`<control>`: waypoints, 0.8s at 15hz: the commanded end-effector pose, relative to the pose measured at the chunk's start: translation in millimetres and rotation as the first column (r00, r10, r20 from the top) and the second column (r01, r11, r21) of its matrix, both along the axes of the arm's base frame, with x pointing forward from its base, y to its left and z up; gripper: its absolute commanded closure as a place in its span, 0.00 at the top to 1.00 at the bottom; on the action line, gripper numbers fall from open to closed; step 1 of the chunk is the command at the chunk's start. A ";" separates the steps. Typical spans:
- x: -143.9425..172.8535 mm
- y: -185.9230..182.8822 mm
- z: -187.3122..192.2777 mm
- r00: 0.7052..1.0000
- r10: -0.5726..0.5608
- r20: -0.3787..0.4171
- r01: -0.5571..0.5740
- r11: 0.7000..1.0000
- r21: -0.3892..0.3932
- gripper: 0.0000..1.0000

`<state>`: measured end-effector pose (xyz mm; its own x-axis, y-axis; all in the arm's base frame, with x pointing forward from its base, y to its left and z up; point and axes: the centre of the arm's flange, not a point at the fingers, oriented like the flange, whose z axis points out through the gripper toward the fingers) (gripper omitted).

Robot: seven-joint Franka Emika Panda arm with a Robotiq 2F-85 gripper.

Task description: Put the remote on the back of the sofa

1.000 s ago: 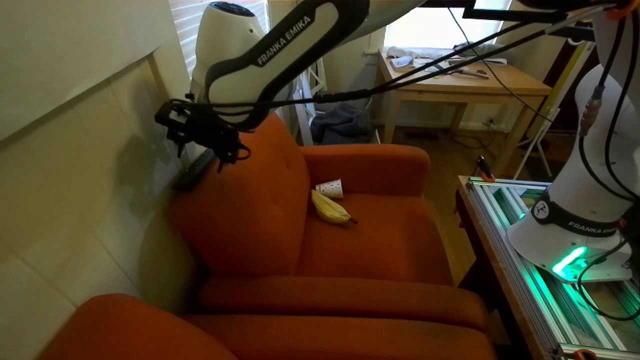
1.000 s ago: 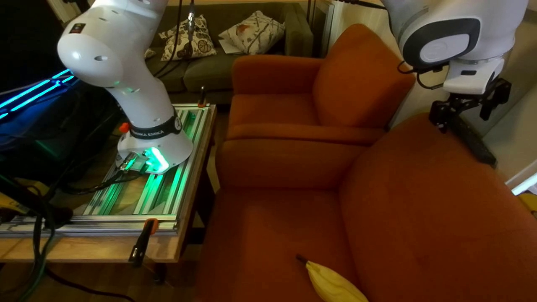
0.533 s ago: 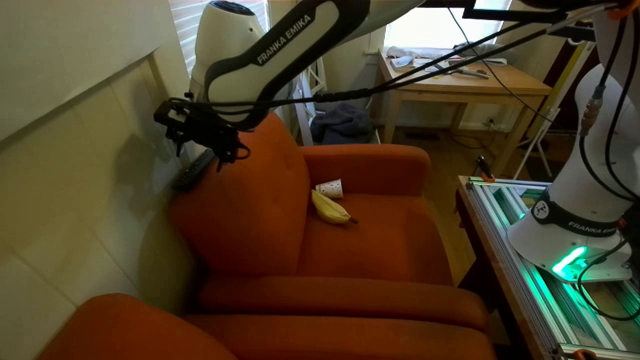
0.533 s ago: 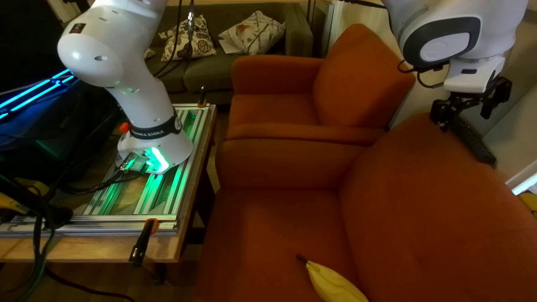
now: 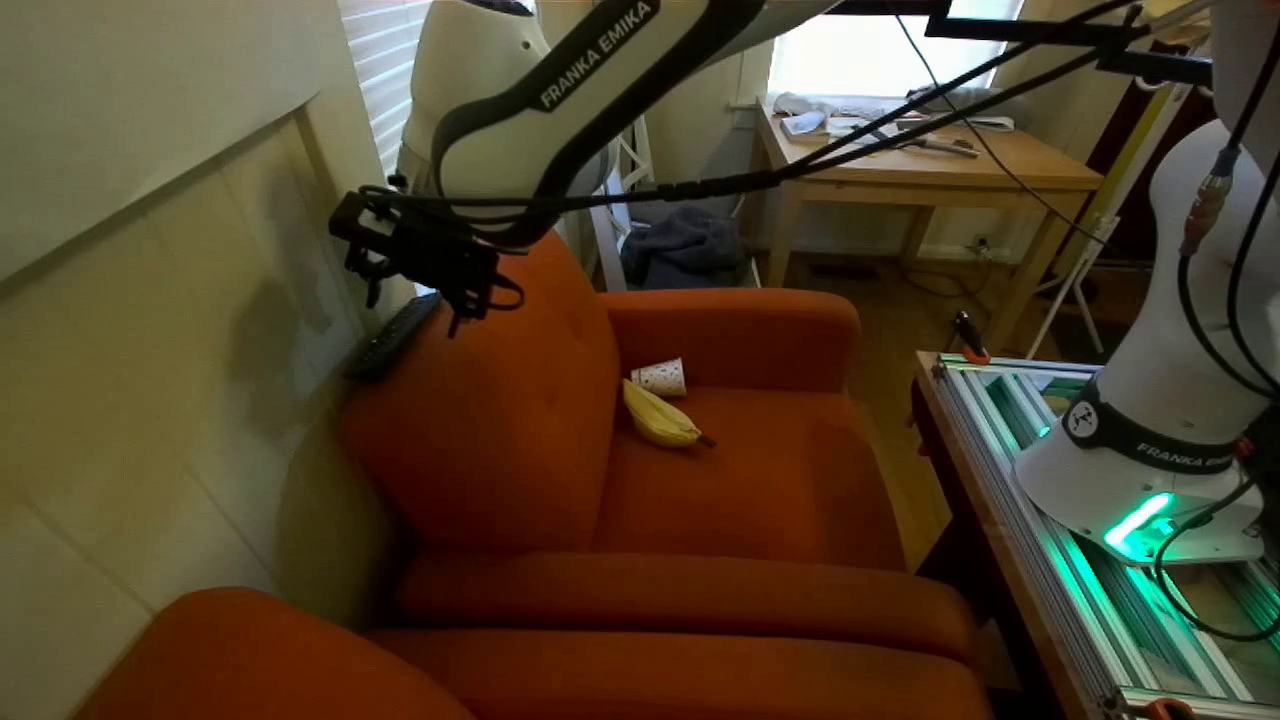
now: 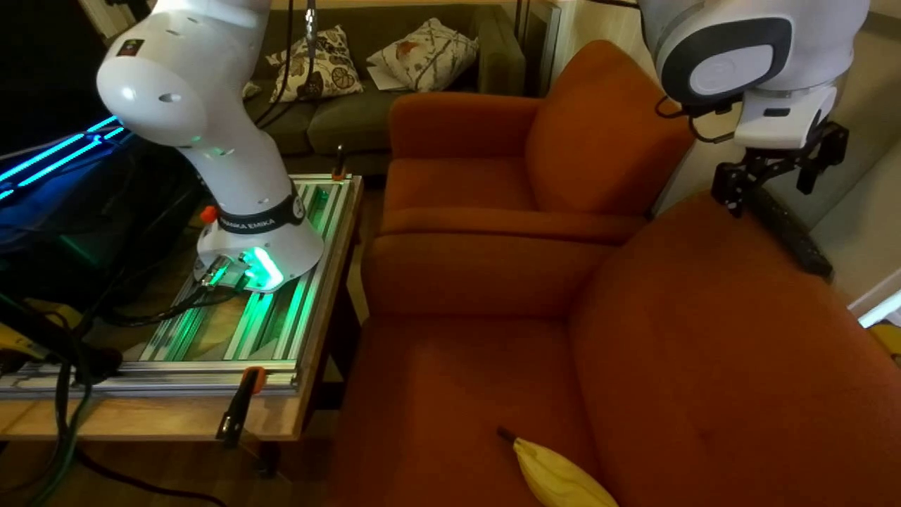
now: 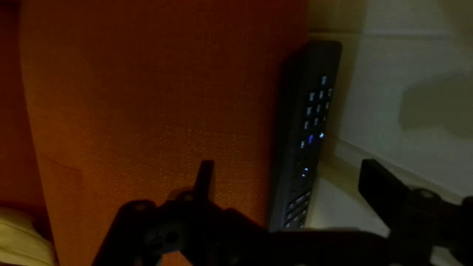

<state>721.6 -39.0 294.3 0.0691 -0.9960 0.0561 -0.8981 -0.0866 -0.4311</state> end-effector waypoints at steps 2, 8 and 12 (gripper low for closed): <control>-42.0 0.2 12.1 0.997 0.064 -0.034 -0.064 0.998 -0.017 1.00; -81.6 -0.2 28.4 0.970 0.234 -0.073 -0.239 0.968 -0.073 1.00; -104.0 3.8 35.5 0.918 0.377 -0.124 -0.390 0.915 -0.105 1.00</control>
<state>650.7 -37.0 317.6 0.3553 -0.9244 0.1387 -0.8582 -0.3815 -0.3436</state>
